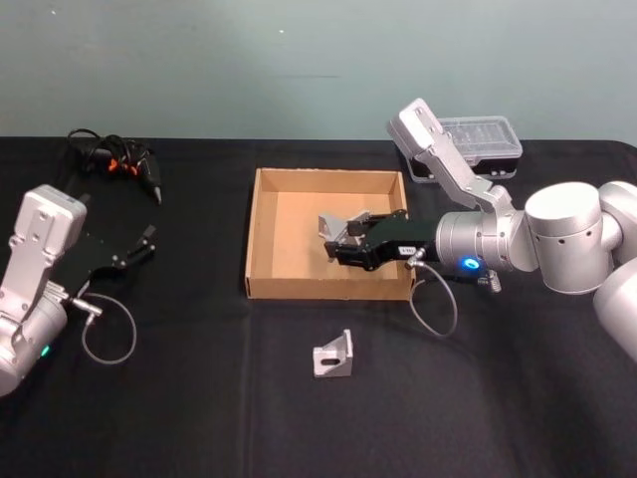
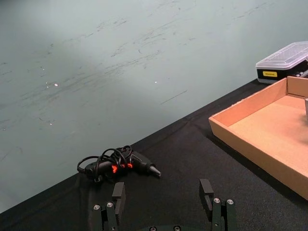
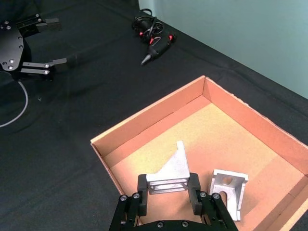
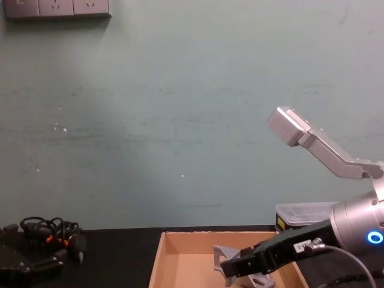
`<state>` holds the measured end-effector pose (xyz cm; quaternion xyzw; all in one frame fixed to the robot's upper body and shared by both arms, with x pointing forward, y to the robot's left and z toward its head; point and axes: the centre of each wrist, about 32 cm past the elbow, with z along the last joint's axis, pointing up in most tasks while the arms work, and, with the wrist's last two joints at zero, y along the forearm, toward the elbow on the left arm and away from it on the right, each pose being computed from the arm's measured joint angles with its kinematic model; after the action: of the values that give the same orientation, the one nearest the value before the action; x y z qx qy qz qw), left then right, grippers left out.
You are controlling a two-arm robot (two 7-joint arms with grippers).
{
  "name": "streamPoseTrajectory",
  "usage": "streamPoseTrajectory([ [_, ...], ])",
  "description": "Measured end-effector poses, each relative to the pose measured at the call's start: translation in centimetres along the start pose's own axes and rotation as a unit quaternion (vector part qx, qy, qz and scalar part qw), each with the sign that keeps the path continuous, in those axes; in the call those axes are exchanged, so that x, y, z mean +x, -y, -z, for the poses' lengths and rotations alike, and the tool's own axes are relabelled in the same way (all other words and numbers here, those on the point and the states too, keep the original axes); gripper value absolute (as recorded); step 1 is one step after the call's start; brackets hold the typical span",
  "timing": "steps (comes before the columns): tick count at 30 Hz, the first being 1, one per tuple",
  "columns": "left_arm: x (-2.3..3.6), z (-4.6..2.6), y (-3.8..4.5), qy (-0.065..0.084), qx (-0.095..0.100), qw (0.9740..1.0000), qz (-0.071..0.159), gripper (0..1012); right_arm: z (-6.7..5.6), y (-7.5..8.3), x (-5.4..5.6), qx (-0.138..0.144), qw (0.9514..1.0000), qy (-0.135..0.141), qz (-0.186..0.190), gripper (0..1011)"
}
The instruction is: Use one hand to pick up the angle iron from the table and place it into the box.
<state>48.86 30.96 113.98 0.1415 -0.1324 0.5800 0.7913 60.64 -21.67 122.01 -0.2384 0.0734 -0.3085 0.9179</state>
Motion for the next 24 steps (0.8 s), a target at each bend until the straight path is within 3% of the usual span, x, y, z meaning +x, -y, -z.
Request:
streamPoseTrajectory([
  [4,0.0,0.0,0.0,0.0,0.0,1.0,0.0,1011,-0.05,0.03,-0.02,0.001,1.0,0.001,0.0,503],
  [20,0.0,0.0,0.0,0.0,0.0,1.0,0.0,1011,-0.08,0.09,-0.03,0.002,1.0,0.001,-0.001,966],
  [24,0.0,0.0,0.0,0.0,0.0,1.0,0.0,1011,-0.09,0.1,-0.03,0.002,1.0,0.001,-0.001,1000],
])
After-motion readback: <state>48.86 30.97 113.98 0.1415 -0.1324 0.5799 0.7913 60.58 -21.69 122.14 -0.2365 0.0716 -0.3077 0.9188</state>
